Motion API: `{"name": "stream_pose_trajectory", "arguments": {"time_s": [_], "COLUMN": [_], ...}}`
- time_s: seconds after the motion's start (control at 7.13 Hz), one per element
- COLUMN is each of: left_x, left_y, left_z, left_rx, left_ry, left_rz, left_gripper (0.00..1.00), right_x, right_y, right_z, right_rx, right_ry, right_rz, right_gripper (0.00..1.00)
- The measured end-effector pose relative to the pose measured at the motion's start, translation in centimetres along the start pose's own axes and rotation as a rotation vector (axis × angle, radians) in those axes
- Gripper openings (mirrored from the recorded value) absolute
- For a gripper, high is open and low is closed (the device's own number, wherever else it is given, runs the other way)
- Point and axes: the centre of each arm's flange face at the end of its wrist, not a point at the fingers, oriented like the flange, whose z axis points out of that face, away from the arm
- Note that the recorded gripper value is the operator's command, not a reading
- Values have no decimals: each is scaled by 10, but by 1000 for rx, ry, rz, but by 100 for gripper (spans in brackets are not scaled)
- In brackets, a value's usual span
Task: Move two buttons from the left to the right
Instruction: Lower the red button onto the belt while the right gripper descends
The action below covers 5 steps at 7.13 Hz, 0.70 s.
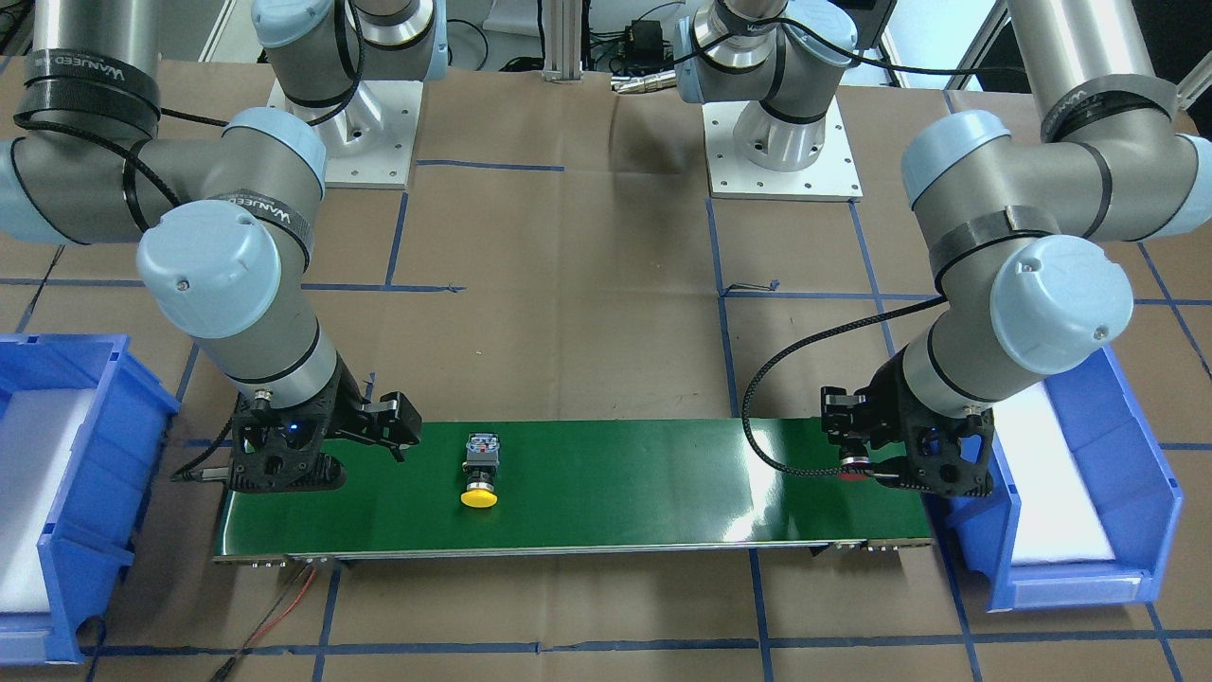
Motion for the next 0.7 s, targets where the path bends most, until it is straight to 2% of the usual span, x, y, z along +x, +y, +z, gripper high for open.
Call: {"name": "stream_pose_trajectory", "arguments": {"time_s": [0.7], "left_x": [-3], "left_y": [0], "left_z": [59], "left_rx": [78], "left_ry": [-24], "left_rz": [12], "left_gripper": [2], "right_x": [-18], "right_y": [3], "right_z": [12], "right_rx": [-15], "right_ry": [0], "right_rz": [39], "right_gripper": [100]}}
